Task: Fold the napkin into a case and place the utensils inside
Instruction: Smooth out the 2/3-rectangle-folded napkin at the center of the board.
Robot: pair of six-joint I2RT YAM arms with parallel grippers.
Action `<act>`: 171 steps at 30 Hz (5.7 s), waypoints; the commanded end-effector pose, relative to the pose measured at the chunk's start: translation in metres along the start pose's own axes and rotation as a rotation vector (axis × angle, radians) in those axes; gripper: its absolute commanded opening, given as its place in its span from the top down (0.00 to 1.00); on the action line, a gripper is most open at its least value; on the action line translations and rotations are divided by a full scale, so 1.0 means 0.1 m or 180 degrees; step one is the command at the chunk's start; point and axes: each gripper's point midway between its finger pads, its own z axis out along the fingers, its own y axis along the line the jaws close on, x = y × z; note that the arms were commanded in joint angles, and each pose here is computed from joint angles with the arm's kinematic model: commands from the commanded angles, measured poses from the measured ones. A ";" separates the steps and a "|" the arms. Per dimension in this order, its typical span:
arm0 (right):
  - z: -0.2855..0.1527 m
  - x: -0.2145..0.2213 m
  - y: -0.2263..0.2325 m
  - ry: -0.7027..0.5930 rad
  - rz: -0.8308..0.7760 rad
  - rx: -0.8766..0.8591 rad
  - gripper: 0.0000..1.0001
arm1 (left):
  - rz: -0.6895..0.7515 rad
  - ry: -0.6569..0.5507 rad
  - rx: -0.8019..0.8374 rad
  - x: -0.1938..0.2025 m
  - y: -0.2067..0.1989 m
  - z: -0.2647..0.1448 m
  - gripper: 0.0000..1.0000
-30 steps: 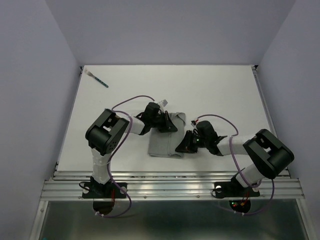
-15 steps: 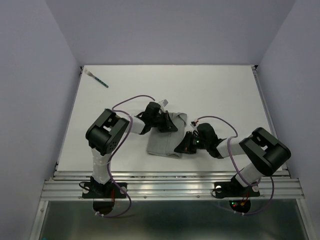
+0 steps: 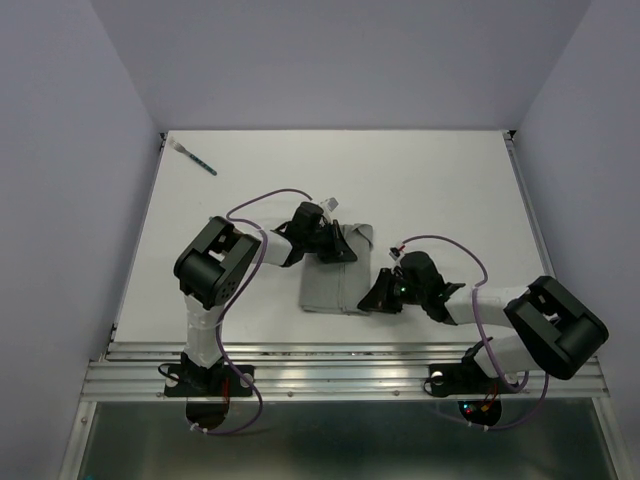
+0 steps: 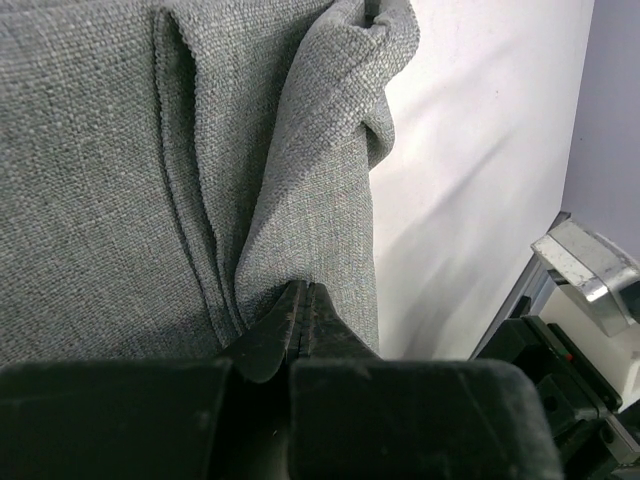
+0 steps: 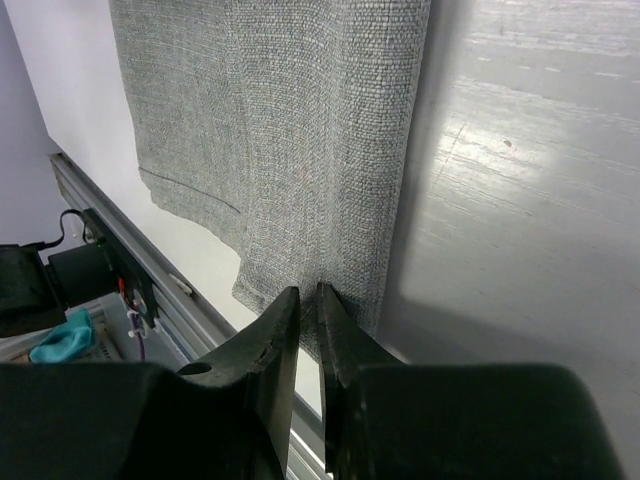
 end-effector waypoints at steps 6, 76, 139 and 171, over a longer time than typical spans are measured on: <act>0.08 0.33 -0.30 0.0320 0.0105 0.0188 0.82 | -0.0004 0.0045 -0.0311 0.06 0.27 0.06 1.00; -0.08 0.26 -0.73 0.0171 0.0085 0.1069 0.82 | 0.0819 -0.0259 -0.1243 -0.90 -0.04 0.17 0.96; 0.38 -2.04 -0.50 -0.0687 0.0168 0.1370 0.91 | 0.0957 -0.0374 -0.0895 -0.87 -0.10 -0.22 0.55; 0.31 -2.07 -0.34 -0.0715 0.0110 0.1240 0.92 | 0.0688 -0.0242 -0.0702 -0.92 0.04 0.14 1.00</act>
